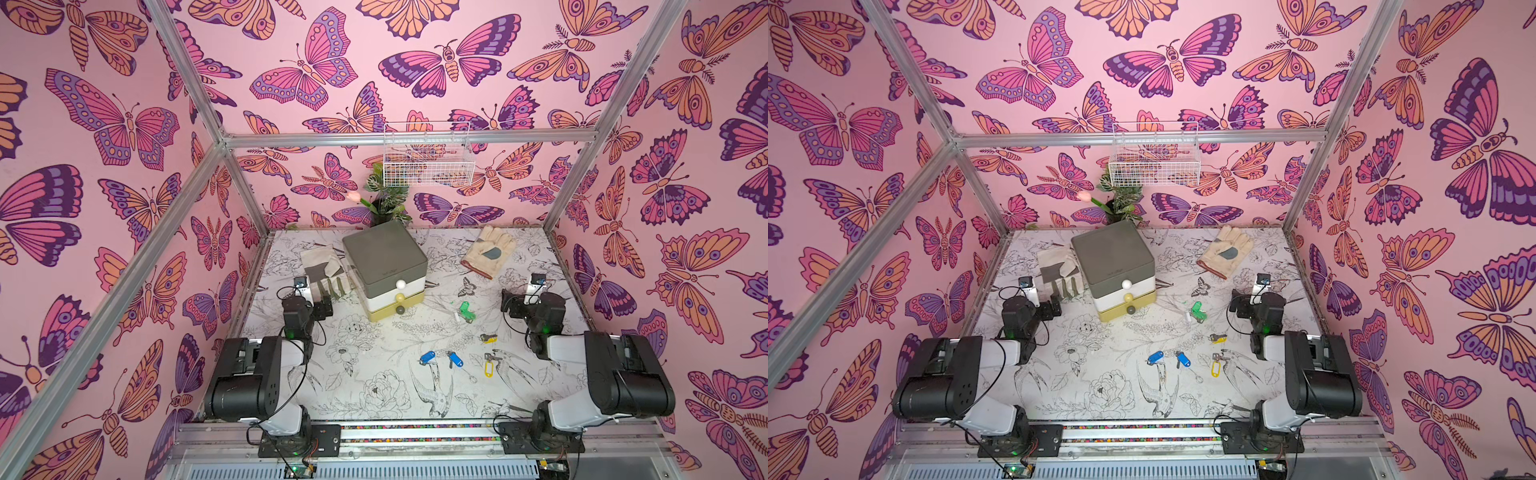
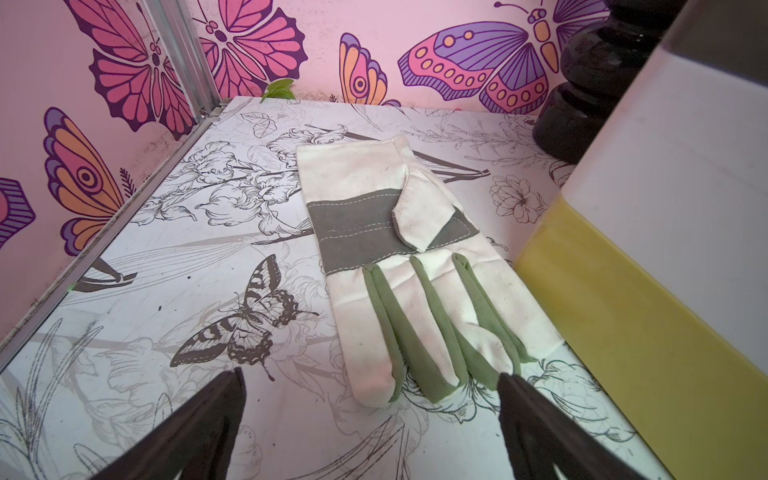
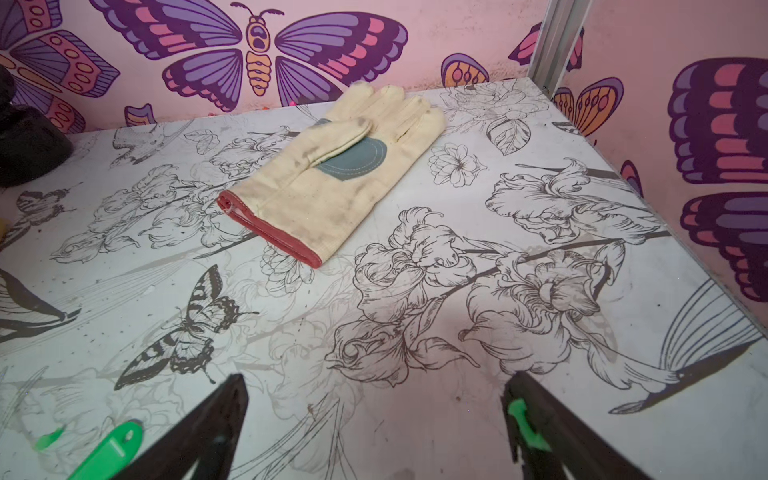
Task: Take the keys out of the drawer
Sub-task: Reset both arms
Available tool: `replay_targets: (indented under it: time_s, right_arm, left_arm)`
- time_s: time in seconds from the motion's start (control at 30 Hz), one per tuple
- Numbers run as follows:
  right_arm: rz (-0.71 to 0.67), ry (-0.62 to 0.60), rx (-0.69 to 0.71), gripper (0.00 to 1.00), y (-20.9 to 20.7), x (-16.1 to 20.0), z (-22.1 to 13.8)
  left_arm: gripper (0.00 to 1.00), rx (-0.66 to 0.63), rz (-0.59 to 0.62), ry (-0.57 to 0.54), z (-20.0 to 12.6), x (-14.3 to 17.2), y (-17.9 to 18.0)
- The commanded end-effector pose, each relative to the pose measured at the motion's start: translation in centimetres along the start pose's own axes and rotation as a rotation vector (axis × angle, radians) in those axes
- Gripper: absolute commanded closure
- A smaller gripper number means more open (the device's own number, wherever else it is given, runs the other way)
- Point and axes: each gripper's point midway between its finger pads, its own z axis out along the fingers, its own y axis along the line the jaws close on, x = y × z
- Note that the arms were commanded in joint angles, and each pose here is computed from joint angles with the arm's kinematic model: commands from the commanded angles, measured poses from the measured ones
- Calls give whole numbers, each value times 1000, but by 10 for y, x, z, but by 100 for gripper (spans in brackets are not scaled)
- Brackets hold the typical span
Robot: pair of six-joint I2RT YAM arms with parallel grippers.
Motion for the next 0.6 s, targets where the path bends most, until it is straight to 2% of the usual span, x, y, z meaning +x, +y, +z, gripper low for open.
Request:
replay_targets:
  time_s: [0.0,0.57]
  right_arm:
    - [9,-35,11,1,-2,-12,1]
    - [9,-25,13,1,-2,-12,1]
  left_arm:
    - [0,7,10,-12,0,-1,-1]
    - [0,23,25,-11,3,-1,-5]
